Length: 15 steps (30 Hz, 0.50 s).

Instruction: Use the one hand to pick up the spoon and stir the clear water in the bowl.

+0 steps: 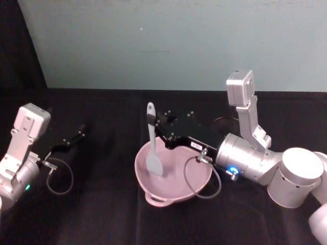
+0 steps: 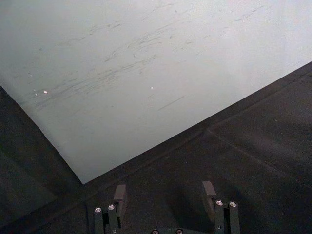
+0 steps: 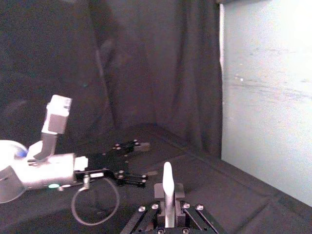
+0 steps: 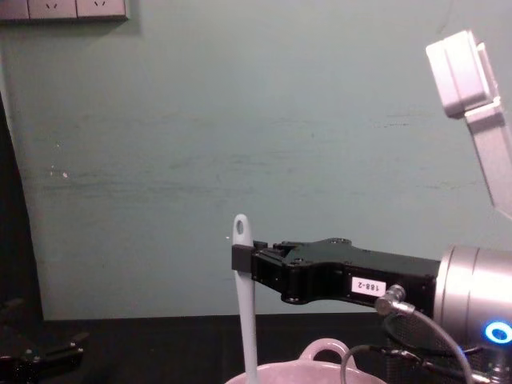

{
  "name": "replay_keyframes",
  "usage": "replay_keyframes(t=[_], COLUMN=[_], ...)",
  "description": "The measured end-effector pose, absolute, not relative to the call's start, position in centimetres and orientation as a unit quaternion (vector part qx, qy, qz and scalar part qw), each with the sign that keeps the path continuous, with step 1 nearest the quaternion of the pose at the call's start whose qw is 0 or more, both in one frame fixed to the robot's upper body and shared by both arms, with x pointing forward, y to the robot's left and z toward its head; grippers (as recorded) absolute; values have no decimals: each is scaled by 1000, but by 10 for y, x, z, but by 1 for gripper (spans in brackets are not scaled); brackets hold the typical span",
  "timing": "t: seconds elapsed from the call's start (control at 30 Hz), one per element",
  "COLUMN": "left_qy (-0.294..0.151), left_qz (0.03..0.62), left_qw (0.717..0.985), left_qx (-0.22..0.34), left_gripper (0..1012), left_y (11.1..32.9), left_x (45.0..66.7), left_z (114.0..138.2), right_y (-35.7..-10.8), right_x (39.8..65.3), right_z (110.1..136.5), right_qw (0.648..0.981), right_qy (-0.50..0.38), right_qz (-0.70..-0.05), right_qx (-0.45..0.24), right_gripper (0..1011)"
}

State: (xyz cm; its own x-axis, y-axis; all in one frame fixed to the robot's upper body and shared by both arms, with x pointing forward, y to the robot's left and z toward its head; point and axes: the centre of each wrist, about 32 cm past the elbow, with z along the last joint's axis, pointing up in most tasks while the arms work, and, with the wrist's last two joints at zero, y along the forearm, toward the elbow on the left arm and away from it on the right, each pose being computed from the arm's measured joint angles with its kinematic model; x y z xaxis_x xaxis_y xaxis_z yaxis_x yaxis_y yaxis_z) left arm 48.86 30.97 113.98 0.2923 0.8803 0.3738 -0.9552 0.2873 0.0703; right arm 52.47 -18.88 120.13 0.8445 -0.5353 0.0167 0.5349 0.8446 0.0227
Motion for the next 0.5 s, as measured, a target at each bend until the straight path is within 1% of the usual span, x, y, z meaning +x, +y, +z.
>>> replay_keyframes(t=[0.17, 0.27, 0.37, 0.5], left_qy=[-132, -132, -132, -132], left_qz=[580, 580, 580, 580], left_qw=[791, 791, 791, 791], left_qx=[141, 142, 141, 141], left_gripper=[1005, 1005, 1005, 1005], left_y=[310, 310, 310, 310], left_x=[489, 489, 489, 489], left_z=[1140, 1140, 1140, 1140], right_y=[-194, -204, -210, -224], right_x=[533, 538, 538, 535], right_z=[1197, 1197, 1197, 1198], right_qw=[954, 946, 942, 936], right_qy=[-15, -22, -25, -31], right_qz=[-300, -323, -334, -351], right_qx=[18, 22, 22, 24], right_gripper=[117, 117, 117, 117])
